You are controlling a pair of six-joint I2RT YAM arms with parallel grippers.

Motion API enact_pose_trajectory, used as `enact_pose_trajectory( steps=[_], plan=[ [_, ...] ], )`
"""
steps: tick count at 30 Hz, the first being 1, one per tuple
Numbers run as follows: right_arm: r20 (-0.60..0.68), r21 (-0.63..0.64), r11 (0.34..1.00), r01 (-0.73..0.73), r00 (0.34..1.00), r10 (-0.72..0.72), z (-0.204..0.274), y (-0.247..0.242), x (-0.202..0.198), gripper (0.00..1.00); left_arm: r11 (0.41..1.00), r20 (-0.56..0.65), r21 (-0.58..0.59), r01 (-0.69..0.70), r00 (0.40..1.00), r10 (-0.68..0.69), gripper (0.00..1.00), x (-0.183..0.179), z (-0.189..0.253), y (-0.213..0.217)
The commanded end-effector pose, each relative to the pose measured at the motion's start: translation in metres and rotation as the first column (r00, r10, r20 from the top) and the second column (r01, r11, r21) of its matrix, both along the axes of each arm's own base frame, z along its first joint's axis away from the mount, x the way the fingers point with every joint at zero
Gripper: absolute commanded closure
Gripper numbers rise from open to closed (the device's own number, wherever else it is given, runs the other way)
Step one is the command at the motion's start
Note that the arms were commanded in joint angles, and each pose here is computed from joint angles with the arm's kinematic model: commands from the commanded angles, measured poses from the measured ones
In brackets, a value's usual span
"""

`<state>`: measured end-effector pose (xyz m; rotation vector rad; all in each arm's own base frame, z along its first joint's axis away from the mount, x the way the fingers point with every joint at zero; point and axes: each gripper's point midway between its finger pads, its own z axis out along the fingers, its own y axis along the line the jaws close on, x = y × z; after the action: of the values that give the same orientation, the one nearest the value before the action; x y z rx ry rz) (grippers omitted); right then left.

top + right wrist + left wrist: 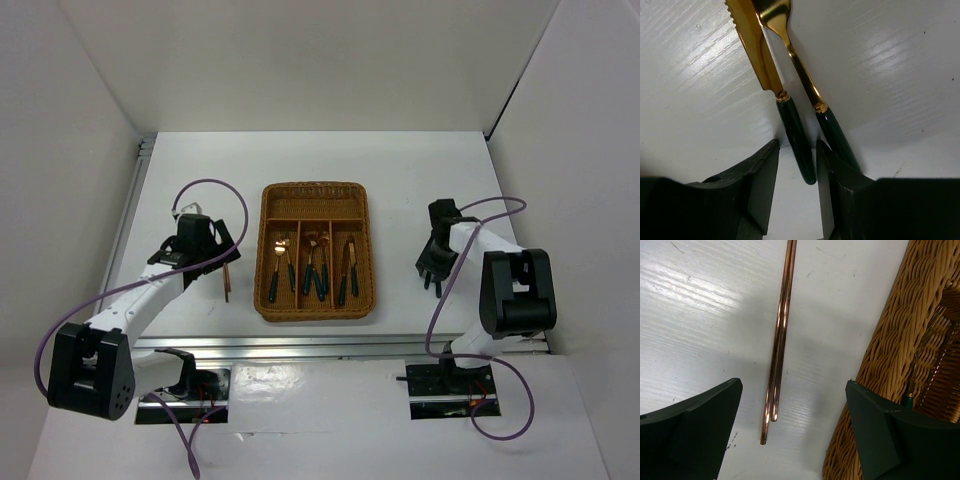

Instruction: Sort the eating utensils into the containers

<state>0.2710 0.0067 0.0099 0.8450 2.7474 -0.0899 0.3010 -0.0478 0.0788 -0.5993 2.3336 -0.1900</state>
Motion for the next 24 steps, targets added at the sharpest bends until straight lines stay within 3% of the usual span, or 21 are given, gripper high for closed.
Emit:
enact_pose_trajectory(
  steps=[1, 5, 14, 24],
  plan=[
    [0.017, -0.006, 1.000, -0.004, 1.000, 0.004, 0.000, -0.002, 0.010, 0.57, 1.000, 0.019, 0.003, 0.000, 1.000, 0.000, 0.00, 0.006, 0.002, 0.001],
    [0.008, -0.006, 1.000, -0.004, 1.000, 0.004, -0.004, -0.002, 0.011, 0.63, 1.000, 0.019, 0.003, 0.000, 1.000, 0.000, 0.00, 0.006, 0.002, 0.001],
    [0.020, -0.017, 1.000, -0.021, 1.000, 0.022, -0.004, -0.001, 0.020, 0.97, 1.000, 0.019, 0.003, 0.000, 1.000, 0.000, 0.00, 0.009, 0.003, 0.001],
    [0.205, -0.061, 0.985, -0.161, 0.964, 0.171, 0.088, 0.044, 0.061, 1.00, 1.000, 0.019, 0.003, 0.000, 1.000, 0.000, 0.00, 0.009, 0.003, 0.001]
  ],
)
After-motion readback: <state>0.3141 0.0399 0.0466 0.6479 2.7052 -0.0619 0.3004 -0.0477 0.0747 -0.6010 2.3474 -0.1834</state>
